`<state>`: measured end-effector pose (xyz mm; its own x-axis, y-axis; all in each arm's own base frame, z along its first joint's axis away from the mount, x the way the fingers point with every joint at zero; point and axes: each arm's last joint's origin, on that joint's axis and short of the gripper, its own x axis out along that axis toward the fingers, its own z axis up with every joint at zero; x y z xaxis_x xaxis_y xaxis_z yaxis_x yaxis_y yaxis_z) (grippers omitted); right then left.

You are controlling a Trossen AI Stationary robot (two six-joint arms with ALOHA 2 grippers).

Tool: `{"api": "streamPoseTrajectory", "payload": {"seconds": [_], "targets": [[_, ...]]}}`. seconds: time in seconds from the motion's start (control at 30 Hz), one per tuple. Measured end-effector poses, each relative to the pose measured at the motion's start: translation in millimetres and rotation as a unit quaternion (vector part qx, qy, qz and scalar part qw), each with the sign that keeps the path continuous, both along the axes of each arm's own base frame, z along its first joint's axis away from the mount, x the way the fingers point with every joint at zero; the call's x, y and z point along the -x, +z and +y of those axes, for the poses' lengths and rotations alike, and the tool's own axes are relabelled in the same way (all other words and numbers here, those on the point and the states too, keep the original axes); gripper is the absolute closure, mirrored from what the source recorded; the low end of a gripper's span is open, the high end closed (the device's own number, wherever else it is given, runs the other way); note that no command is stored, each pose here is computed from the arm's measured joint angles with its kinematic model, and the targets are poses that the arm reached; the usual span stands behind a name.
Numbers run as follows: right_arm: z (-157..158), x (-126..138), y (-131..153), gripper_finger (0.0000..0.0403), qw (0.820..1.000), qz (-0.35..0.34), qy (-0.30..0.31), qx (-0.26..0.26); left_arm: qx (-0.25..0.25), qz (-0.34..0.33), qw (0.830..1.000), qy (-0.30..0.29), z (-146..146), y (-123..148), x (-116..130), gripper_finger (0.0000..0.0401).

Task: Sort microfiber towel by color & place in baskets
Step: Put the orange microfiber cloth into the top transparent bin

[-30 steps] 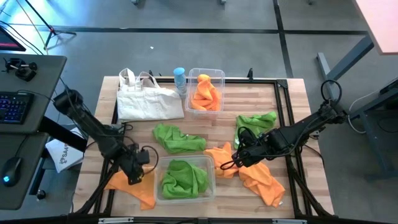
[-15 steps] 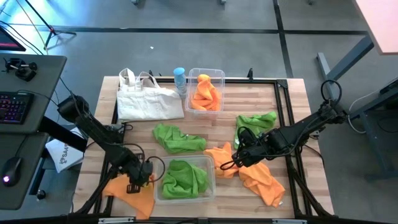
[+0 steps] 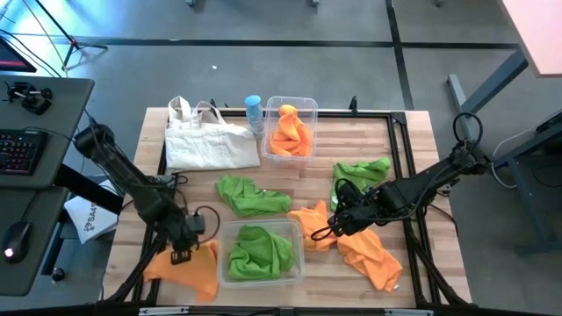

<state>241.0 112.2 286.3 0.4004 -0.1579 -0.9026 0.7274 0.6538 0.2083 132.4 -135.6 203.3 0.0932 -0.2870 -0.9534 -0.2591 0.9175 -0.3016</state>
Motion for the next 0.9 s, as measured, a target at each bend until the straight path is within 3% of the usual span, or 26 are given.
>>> {"api": "streamPoseTrajectory", "payload": {"seconds": [0.17, 0.4, 0.63, 0.9], "targets": [[0, 0, 0, 0.0275, 1.000, -0.003, -0.002, 0.006, -0.053, -0.011, 0.998, 0.012, 16, 34, 12, 0.0401], [-1, 0, 0, 0.0275, 1.000, -0.009, -0.006, 0.016, -0.118, -0.106, 0.985, 0.063, 39, 82, 22, 0.0401], [-2, -1, 1, 0.0275, 0.999, -0.019, -0.013, 0.037, -0.164, -0.211, 0.959, 0.099, 58, 132, 23, 0.0401], [-5, 0, 1, 0.0275, 0.997, -0.031, -0.052, 0.053, -0.237, -0.317, 0.916, 0.070, 80, 185, 21, 0.0401]]}}
